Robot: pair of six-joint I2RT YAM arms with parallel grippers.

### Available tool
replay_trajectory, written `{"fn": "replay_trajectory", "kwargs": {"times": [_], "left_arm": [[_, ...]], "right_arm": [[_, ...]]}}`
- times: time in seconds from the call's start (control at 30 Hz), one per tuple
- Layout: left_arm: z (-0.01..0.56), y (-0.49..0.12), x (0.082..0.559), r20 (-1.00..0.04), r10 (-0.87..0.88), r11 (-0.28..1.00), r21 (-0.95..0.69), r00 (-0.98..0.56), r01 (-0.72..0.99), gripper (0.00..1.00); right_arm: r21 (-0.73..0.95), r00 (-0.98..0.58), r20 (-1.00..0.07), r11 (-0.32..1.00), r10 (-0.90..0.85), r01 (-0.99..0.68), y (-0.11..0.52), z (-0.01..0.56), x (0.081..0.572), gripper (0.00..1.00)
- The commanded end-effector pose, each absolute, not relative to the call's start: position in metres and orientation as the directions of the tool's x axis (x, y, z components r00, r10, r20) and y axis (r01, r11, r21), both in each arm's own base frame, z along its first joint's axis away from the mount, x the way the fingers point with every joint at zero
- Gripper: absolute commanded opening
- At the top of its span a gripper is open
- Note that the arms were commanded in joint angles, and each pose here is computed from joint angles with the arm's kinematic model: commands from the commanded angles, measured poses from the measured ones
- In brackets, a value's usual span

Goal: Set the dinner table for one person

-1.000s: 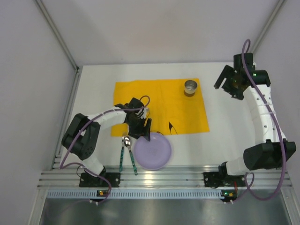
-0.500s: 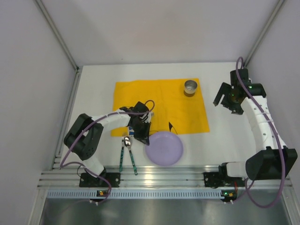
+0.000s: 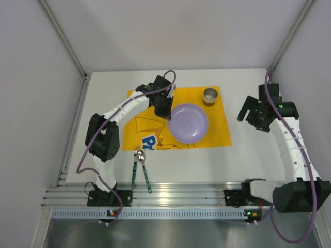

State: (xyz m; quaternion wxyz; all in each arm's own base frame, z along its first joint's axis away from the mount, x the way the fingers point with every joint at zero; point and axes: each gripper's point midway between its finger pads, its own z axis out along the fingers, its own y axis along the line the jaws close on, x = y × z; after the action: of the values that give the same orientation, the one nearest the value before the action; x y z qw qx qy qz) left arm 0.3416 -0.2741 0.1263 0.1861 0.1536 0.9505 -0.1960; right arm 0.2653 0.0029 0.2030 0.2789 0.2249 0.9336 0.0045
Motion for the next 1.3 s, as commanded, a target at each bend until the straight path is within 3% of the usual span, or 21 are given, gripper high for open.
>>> {"fn": "replay_trajectory", "kwargs": {"times": [0.0, 0.3, 0.5, 0.57, 0.63, 0.67, 0.7, 0.8, 0.87, 0.97, 1.1, 1.27], "left_arm": [[0.102, -0.245, 0.371, -0.352, 0.179, 0.932, -0.238, -0.919, 0.273, 0.00], [0.076, -0.207, 0.431, -0.358, -0.013, 0.960, -0.266, -0.933, 0.089, 0.00], [0.068, -0.205, 0.450, -0.351, -0.079, 0.959, -0.283, -0.933, 0.025, 0.00], [0.063, -0.203, 0.451, -0.340, -0.083, 0.963, -0.269, -0.937, 0.012, 0.18], [0.061, -0.196, 0.448, -0.339, -0.092, 0.971, -0.240, -0.936, -0.009, 0.53], [0.061, -0.195, 0.447, -0.340, -0.094, 0.972, -0.233, -0.936, -0.013, 0.79], [0.064, -0.192, 0.447, -0.347, -0.100, 0.974, -0.226, -0.932, -0.021, 0.98], [0.084, -0.179, 0.443, -0.367, -0.147, 0.972, -0.226, -0.918, -0.065, 0.98], [0.116, -0.164, 0.447, -0.435, -0.181, 0.971, -0.223, -0.882, -0.089, 0.98], [0.147, -0.124, 0.450, -0.517, -0.212, 0.977, -0.130, -0.829, -0.169, 0.98], [0.185, -0.079, 0.437, -0.585, -0.247, 0.966, -0.088, -0.772, -0.243, 0.98], [0.187, -0.039, 0.408, -0.589, -0.311, 0.944, -0.102, -0.745, -0.314, 0.98]], "right_arm": [[0.201, -0.722, -0.549, 0.905, 0.421, 0.375, 0.010, 0.214, 0.259, 0.82], [0.253, -0.733, -0.537, 0.908, 0.418, 0.333, 0.022, 0.207, 0.239, 0.81], [0.371, -0.774, -0.534, 0.917, 0.340, 0.147, 0.061, 0.208, 0.235, 0.81], [0.455, -0.800, -0.535, 0.890, 0.271, -0.003, 0.092, 0.215, 0.234, 0.84], [0.510, -0.831, -0.520, 0.852, 0.198, -0.116, 0.120, 0.218, 0.228, 0.89], [0.510, -0.832, -0.542, 0.834, 0.119, -0.212, 0.142, 0.223, 0.223, 0.89], [0.506, -0.841, -0.537, 0.824, 0.071, -0.254, 0.155, 0.222, 0.221, 0.89], [0.485, -0.829, -0.548, 0.768, -0.107, -0.420, 0.212, 0.225, 0.206, 0.90], [0.469, -0.792, -0.564, 0.700, -0.232, -0.539, 0.258, 0.234, 0.185, 0.90], [0.407, -0.762, -0.492, 0.663, -0.420, -0.629, 0.315, 0.205, 0.159, 0.88], [0.349, -0.731, -0.378, 0.644, -0.568, -0.681, 0.377, 0.159, 0.139, 0.81], [0.323, -0.751, -0.294, 0.679, -0.591, -0.660, 0.409, 0.114, 0.126, 0.69]]}}
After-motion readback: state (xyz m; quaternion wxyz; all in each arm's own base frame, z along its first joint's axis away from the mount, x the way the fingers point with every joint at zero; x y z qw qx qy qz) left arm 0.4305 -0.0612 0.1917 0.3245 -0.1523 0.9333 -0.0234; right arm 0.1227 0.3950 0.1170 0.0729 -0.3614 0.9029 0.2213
